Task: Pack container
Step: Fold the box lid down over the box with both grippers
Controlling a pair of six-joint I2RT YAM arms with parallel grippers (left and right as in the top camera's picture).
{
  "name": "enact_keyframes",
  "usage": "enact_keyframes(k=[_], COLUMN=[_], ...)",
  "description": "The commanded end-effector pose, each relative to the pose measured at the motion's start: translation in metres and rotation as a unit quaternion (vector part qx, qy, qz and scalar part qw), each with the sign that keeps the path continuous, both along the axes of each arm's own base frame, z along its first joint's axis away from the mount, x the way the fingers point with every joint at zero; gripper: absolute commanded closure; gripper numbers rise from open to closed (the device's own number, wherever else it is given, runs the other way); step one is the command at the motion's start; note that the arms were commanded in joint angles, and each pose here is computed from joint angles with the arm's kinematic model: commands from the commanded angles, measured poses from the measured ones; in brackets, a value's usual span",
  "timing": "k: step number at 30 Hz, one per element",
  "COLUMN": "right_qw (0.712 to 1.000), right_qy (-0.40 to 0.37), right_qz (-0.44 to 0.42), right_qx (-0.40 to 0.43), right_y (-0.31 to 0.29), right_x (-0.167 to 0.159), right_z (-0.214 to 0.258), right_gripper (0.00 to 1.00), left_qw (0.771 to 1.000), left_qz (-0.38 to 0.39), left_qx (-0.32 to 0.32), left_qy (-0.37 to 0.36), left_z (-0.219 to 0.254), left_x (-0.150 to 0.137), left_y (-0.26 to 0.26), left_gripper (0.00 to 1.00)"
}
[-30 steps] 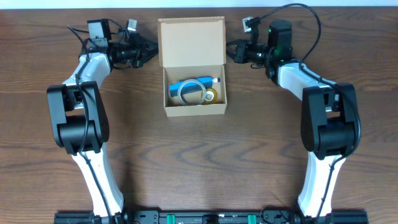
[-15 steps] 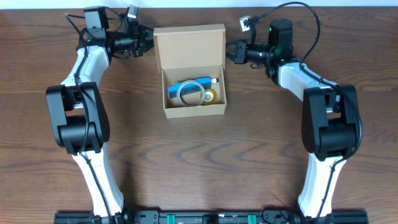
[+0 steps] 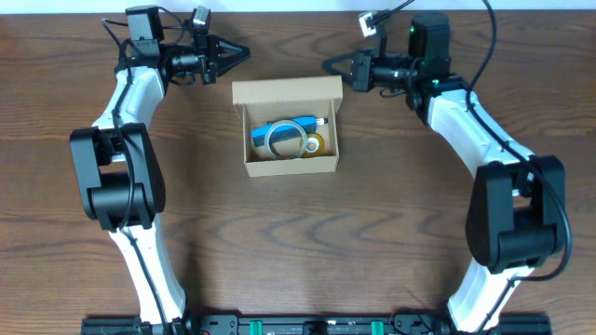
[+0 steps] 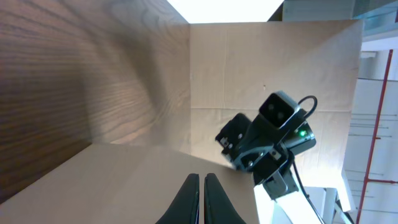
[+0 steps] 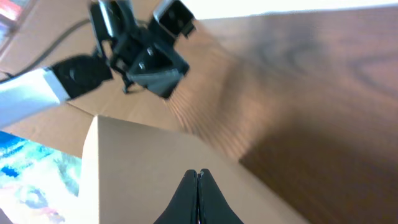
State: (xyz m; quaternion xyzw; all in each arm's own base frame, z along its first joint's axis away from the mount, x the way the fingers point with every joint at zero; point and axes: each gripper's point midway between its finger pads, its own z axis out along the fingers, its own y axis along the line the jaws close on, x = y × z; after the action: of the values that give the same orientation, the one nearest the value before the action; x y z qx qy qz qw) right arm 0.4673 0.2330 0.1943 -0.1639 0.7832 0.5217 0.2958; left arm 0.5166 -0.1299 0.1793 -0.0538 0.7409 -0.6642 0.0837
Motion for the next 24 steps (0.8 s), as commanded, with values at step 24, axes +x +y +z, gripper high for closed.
enact_keyframes(k=[24], right_qw=[0.973], right_qy=[0.007], right_qz=[-0.026], right_qx=[-0.228], right_y=[0.051], right_x=[-0.087], right_z=[-0.004], right_gripper=[0.99], left_qw=[0.934], left_qz=[0.078], left_qx=[0.329], left_qy=[0.121], left_z=[-0.025], left_x=[-0.069], left_y=[0.016], left_gripper=[0.95])
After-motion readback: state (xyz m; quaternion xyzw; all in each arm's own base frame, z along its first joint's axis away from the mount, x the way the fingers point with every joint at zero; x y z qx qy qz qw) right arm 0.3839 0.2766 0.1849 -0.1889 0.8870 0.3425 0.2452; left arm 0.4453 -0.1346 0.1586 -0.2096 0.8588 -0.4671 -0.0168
